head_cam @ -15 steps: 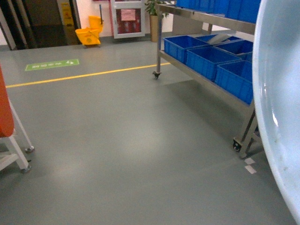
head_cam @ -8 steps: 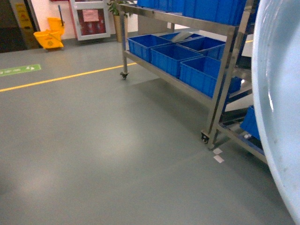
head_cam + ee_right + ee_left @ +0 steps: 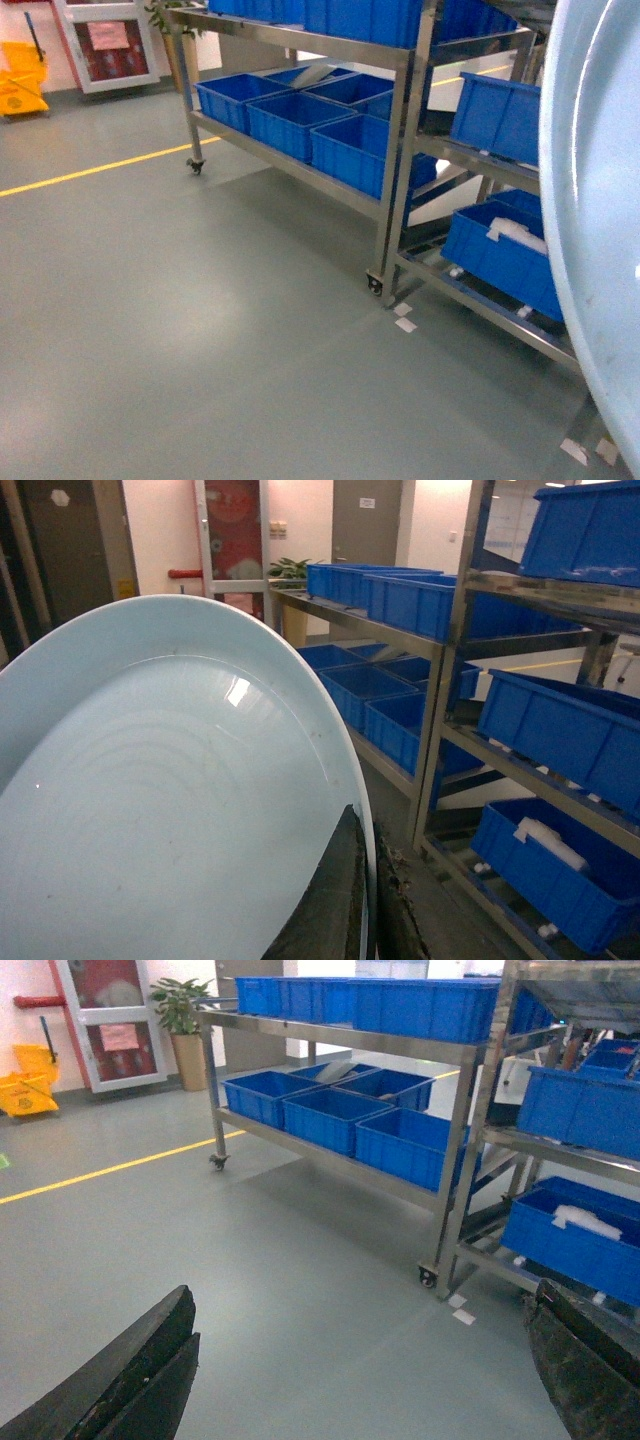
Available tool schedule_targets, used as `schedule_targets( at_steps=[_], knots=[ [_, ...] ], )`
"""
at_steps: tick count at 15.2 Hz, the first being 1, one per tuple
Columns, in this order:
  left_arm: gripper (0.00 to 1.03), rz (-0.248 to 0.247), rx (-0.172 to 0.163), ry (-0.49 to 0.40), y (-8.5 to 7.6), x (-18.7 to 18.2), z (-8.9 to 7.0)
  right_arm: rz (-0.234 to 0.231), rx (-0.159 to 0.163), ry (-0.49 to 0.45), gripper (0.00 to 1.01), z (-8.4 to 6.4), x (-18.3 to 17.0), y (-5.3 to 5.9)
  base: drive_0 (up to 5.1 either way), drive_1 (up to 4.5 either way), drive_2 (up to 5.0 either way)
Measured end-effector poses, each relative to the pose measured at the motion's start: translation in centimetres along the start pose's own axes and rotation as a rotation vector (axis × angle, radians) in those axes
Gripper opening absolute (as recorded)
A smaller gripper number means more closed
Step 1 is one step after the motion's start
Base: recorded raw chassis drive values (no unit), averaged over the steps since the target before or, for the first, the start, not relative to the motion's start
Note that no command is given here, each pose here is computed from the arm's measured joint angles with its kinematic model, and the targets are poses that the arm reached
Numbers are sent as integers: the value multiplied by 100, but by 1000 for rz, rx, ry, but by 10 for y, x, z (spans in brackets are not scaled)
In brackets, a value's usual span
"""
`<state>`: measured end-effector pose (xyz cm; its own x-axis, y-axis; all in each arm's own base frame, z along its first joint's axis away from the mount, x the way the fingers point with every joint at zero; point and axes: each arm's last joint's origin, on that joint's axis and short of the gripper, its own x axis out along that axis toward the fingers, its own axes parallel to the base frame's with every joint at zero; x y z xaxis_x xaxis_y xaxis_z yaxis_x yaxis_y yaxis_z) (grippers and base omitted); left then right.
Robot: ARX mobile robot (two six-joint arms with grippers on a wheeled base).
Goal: Place blue tray on left shelf second layer neatly
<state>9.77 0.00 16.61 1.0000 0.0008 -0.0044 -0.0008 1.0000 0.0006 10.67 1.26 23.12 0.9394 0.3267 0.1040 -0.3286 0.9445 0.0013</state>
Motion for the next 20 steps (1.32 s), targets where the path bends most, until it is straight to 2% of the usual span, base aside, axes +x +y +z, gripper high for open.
schedule_targets(
  at_steps=[20],
  knots=[
    [98,0,0,0,0,0,0,0,0,-1,2,0,0,0,5,397,-388]
  ],
)
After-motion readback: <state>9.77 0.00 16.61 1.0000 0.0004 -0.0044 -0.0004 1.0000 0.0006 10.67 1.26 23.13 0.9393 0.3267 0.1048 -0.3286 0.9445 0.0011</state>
